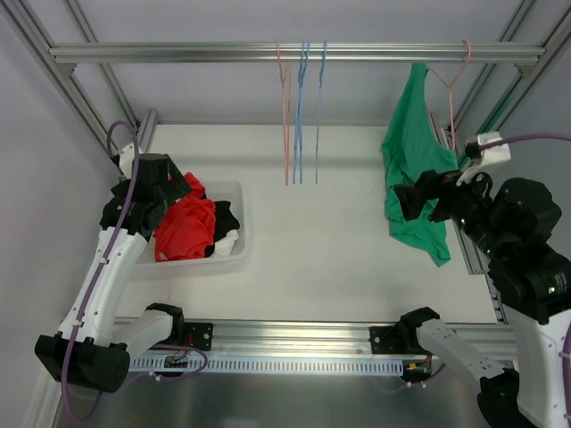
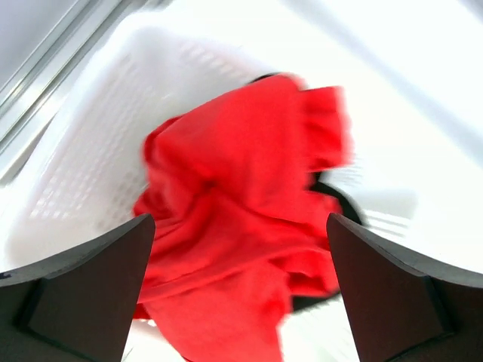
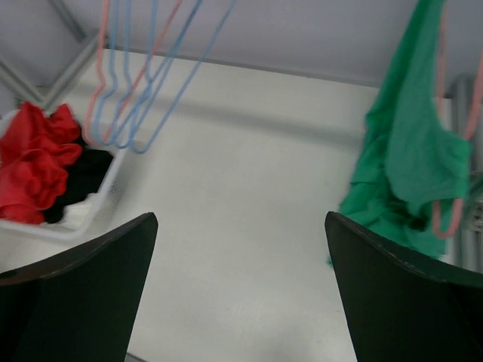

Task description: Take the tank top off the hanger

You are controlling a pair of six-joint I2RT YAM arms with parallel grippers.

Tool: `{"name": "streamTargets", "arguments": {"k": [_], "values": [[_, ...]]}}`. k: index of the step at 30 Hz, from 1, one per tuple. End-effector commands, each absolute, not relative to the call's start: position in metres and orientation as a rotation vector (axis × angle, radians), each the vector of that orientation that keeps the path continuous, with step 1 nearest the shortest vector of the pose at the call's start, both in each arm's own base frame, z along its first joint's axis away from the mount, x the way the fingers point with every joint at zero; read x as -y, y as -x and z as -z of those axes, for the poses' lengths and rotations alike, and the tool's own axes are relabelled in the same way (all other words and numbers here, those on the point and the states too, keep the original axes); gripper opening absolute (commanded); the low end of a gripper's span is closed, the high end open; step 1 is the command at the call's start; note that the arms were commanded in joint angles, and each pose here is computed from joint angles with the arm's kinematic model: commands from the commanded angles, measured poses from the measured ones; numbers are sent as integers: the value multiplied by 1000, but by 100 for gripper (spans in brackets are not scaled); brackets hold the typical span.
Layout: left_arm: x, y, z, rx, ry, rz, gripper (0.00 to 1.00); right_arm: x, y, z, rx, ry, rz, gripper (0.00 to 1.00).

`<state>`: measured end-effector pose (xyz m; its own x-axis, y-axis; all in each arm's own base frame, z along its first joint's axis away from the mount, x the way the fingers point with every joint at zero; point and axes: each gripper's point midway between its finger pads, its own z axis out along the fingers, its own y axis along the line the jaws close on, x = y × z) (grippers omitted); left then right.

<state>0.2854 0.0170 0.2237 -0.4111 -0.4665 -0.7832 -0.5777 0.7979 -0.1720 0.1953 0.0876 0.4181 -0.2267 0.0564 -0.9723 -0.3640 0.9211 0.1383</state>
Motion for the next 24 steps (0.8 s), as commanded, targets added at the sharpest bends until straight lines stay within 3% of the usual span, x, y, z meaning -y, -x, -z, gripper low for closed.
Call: {"name": "streamTargets", "arguments": {"k": [1, 3, 6, 12, 14, 17, 20, 21, 24], "values": [[30, -287, -278, -2107, 417, 129, 99, -43, -226, -436, -1811, 190, -41, 99], [58, -275, -298, -2099, 275, 311, 99, -18, -254, -439, -1866, 172, 139, 99], [81, -253, -309, -2073, 155, 458, 99, -11, -283, -447, -1895, 177, 151, 98], [112, -212, -296, -2069, -49, 619, 99, 17, -368, -431, -1997, 107, 85, 78], [114, -198, -297, -2037, -78, 639, 99, 29, -382, -430, -2002, 77, 93, 76], [114, -188, -288, -2030, -113, 644, 99, 35, -406, -409, -2051, 53, 56, 64], [116, -182, -281, -2033, -141, 656, 99, 32, -419, -398, -2070, 65, 19, 43], [116, -181, -276, -2041, -148, 658, 99, 29, -421, -397, -2067, 74, -1, 30], [117, -180, -269, -2058, -151, 662, 99, 23, -423, -401, -2046, 71, -41, 15]]}}
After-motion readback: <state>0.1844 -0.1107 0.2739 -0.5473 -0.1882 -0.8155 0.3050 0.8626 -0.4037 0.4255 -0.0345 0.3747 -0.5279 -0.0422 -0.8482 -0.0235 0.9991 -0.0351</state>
